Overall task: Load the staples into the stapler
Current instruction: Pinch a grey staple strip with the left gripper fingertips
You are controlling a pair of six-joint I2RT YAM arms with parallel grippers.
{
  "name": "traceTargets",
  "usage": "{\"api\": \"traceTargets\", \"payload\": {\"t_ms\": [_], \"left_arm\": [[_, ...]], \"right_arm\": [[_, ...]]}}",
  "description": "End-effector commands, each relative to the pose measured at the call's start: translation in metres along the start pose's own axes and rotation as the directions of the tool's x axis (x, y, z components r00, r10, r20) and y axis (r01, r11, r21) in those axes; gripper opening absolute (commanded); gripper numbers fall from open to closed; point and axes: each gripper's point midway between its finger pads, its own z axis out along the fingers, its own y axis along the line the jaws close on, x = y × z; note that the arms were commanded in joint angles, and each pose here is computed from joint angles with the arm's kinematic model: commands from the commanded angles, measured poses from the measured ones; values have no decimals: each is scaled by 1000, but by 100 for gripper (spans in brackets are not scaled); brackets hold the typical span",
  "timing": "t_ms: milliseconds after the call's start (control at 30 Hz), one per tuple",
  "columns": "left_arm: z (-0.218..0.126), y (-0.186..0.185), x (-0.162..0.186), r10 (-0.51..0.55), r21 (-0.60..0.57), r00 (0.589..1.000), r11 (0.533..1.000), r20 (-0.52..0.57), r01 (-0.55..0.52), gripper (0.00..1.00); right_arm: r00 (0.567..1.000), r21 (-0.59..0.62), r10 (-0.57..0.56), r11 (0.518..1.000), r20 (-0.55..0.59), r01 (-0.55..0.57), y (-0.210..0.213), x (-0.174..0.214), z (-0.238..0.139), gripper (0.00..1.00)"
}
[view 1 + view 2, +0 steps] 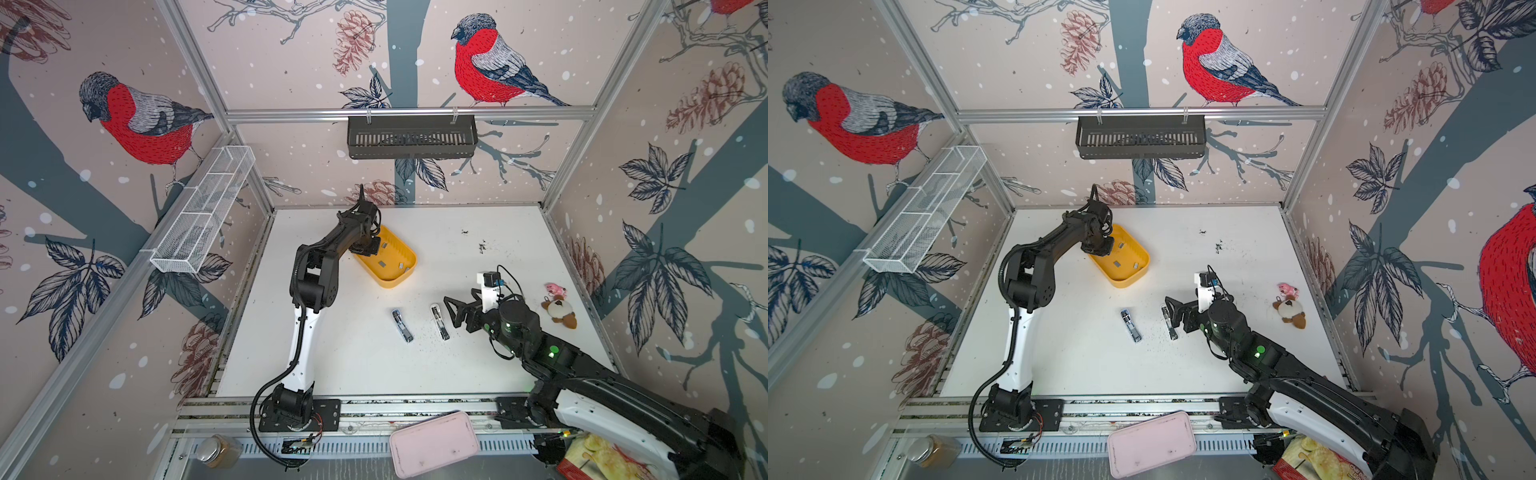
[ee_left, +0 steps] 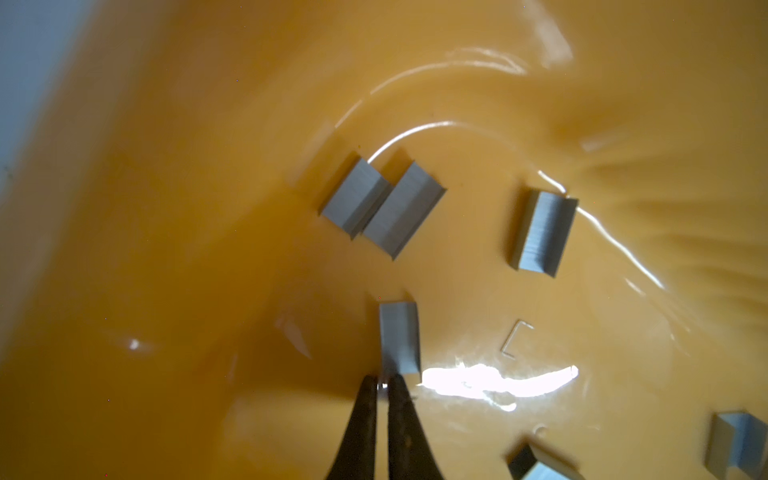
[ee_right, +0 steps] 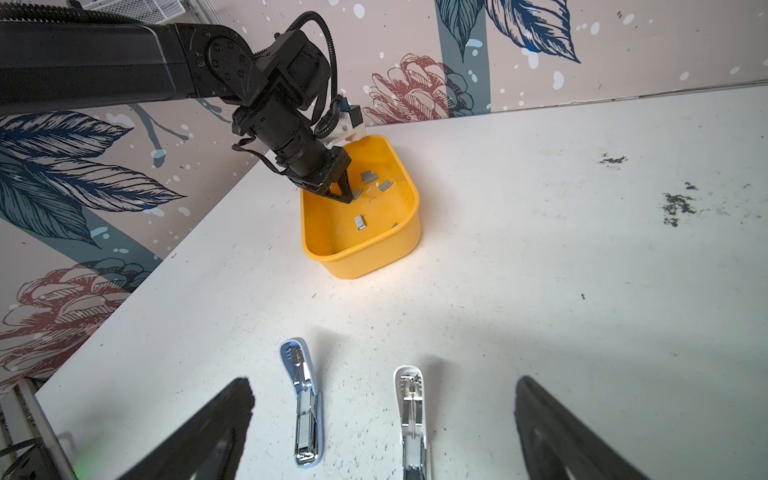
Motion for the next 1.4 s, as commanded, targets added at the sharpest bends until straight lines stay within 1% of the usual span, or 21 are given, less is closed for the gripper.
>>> {"api": "traceTargets", "payload": {"t_ms": [0, 100, 200, 267, 367, 400, 1000, 1133, 1367], "left_arm": [[1, 0, 9, -9, 7, 1000, 1000, -28, 9, 8], [2, -1, 9, -10, 13, 1000, 1000, -25, 10, 4], [2, -2, 5, -14, 14, 1000, 1000, -15, 15, 4], [2, -2, 2, -16, 16, 1000, 1000, -8, 17, 4], [2, -2, -2, -21, 17, 1000, 1000, -3, 21, 11], [3, -3, -2, -22, 23, 1000, 999, -3, 23, 11], [2, 0, -21, -19, 8, 1000, 1000, 23, 19, 12], [3, -3, -23, -21, 17, 999, 1000, 27, 20, 12], [9, -3, -14, -19, 23, 1000, 1000, -5, 19, 9]], "right_arm": [[999, -17, 13, 1000, 29, -13, 5, -9, 0, 98], [1000, -15, 14, 1000, 28, -14, 4, -8, -1, 98], [1000, -13, 16, 1000, 27, -16, 3, -7, -1, 98], [1000, -13, 15, 1000, 27, -15, 3, -7, -1, 98], [1000, -10, 15, 1000, 25, -14, 2, -7, -1, 98], [1000, -8, 15, 1000, 25, -15, 2, -7, -1, 98], [1000, 1, 18, 1000, 21, -18, -2, -4, 1, 98], [1000, 2, 19, 1000, 21, -19, -2, -4, 1, 98], [1000, 2, 20, 1000, 22, -20, -2, -5, 1, 98]]}}
